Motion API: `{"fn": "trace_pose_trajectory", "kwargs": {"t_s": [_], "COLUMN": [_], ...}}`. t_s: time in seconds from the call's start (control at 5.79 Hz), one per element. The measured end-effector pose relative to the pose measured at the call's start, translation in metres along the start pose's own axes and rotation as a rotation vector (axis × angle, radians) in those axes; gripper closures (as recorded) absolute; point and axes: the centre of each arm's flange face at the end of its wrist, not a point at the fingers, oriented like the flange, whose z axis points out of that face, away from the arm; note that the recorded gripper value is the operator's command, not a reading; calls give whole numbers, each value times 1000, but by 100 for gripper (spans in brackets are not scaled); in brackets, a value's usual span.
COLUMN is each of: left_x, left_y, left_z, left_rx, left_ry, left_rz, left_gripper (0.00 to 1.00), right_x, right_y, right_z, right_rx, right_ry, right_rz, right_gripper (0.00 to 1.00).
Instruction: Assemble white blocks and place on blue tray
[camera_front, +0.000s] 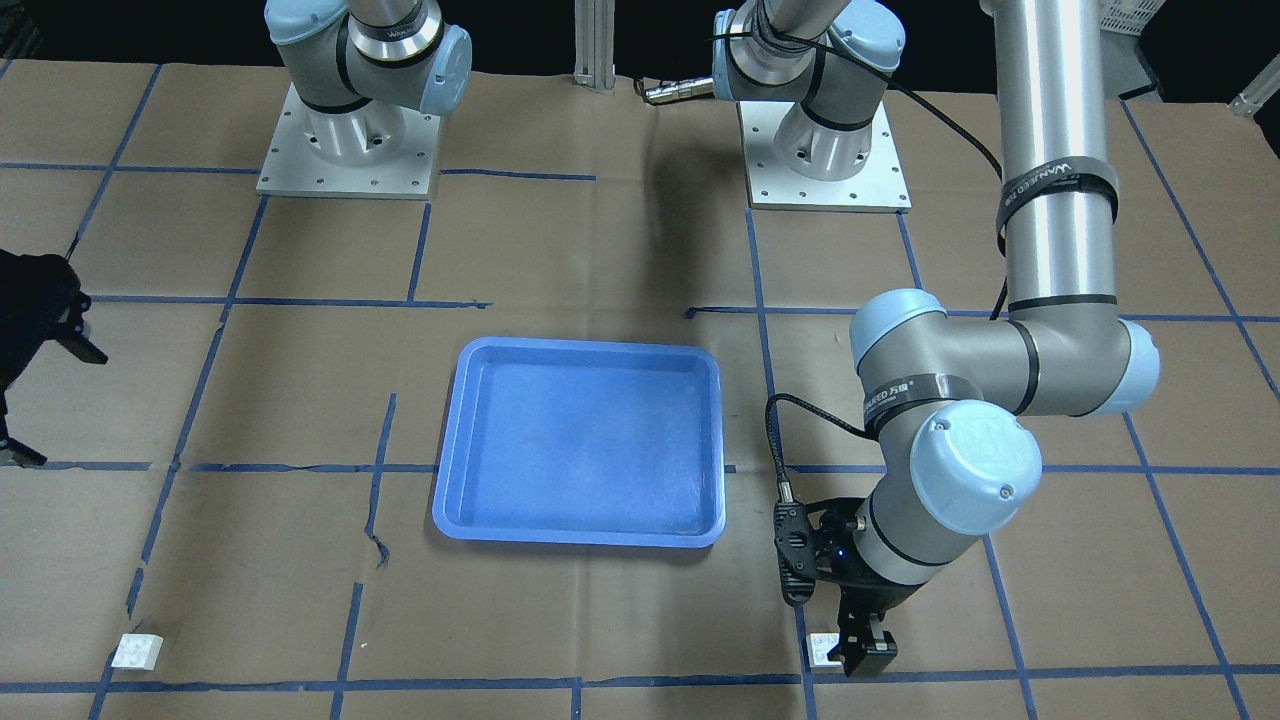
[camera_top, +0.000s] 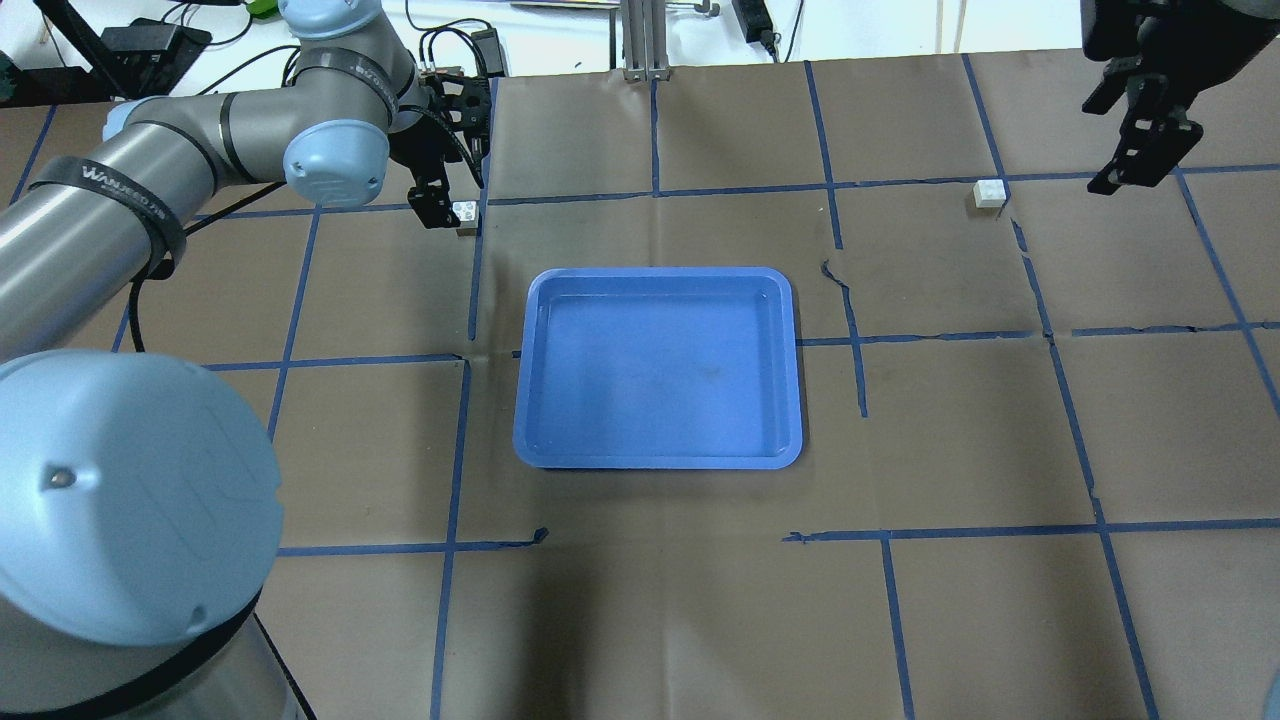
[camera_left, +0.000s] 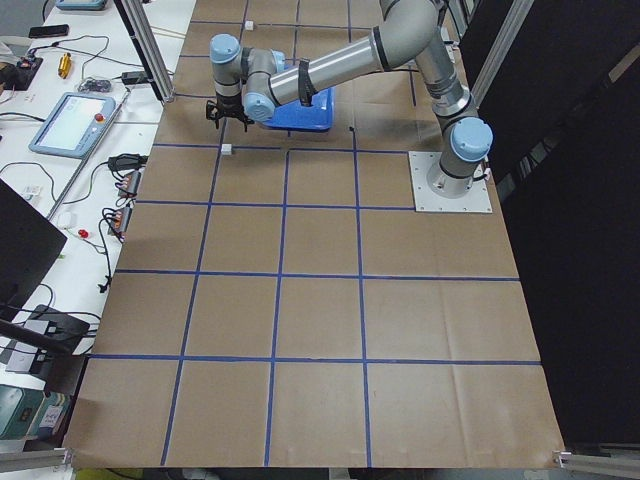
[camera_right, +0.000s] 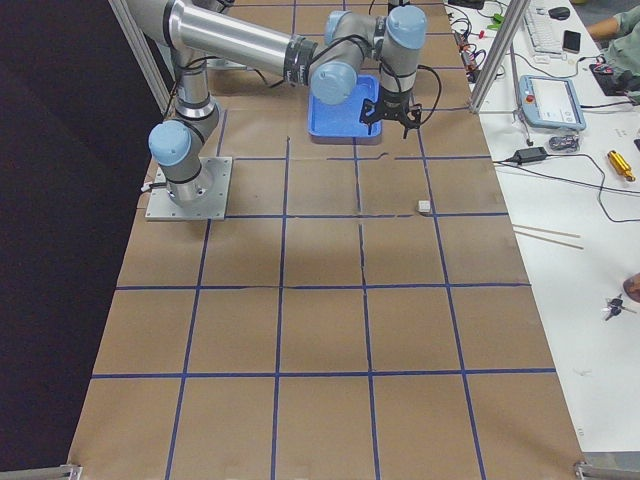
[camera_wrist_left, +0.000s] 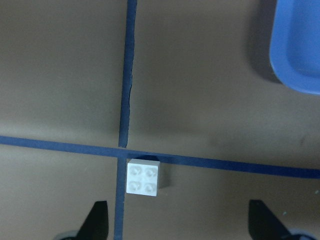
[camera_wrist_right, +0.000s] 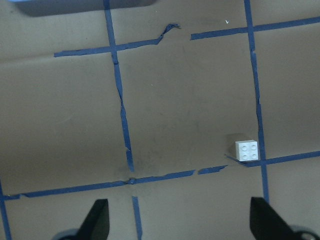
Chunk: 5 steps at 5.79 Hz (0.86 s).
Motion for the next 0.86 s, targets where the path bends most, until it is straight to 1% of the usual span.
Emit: {"fn": "trace_pose_trajectory", "kwargs": {"t_s": [0.17,0.35,0.52,0.69,0.86], "left_x": [-9,-18,-22,-24,-24], "left_y": [2,4,7,14,24], "left_z": [16,28,39,48,58], "left_rx": [-1,-2,-2,-2,1], "left_ry": [-3,5,24,37,52], "left_rz": [29,36,35,26,12], "left_gripper": [2,2,2,3,7], "right_x": [32,63,87,103,114], "right_y": [11,21,27,35,56], "right_z": [12,27,43,60,82], "right_rx": [1,5,26,65,136], "right_ry": [1,-2,-2,-1,-3], "right_rz": [-76,-107,-115,-112,-90], "right_gripper": [0,0,0,0,0]}}
